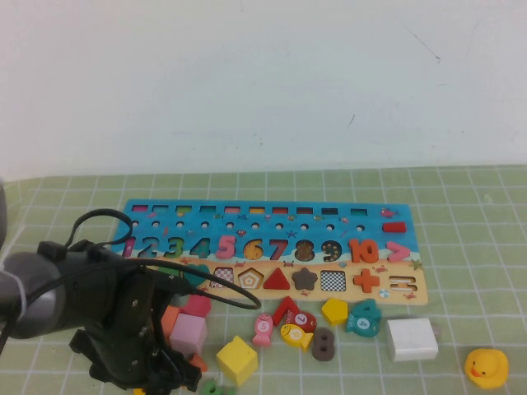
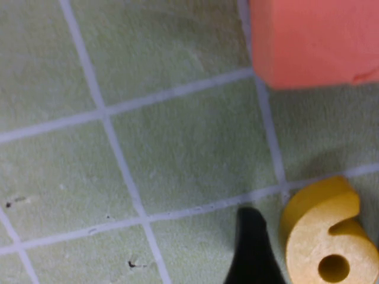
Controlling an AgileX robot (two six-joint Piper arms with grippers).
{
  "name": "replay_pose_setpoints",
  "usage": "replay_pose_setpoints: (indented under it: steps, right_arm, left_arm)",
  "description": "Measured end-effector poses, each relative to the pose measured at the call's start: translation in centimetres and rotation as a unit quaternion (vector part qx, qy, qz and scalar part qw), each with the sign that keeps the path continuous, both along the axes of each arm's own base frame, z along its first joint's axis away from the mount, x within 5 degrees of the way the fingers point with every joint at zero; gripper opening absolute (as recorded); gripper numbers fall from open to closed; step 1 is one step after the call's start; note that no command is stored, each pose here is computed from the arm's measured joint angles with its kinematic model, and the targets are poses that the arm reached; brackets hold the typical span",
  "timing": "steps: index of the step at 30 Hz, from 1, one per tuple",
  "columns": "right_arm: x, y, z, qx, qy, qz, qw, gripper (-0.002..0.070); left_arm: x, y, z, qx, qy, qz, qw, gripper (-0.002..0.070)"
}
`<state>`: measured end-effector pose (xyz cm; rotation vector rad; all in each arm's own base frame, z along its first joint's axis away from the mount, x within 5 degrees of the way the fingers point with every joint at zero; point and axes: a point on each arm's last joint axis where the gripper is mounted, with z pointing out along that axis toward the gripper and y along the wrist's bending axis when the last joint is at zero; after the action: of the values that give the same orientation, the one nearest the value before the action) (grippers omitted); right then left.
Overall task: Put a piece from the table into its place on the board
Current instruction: Pick up the "number 6", then place the "number 6" into the hole of the number 6
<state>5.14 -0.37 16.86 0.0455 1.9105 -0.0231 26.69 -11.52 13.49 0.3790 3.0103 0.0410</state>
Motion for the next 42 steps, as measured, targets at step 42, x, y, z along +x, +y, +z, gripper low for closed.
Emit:
replay_pose_setpoints:
  steps: [42]
  right_arm:
    - [0.0, 0.0, 0.0, 0.0, 0.0, 0.0, 1.0, -0.0001]
  left_arm:
    - [10.9, -5.7, 12.5, -0.062, -0.062, -0.061, 0.994, 0.0263]
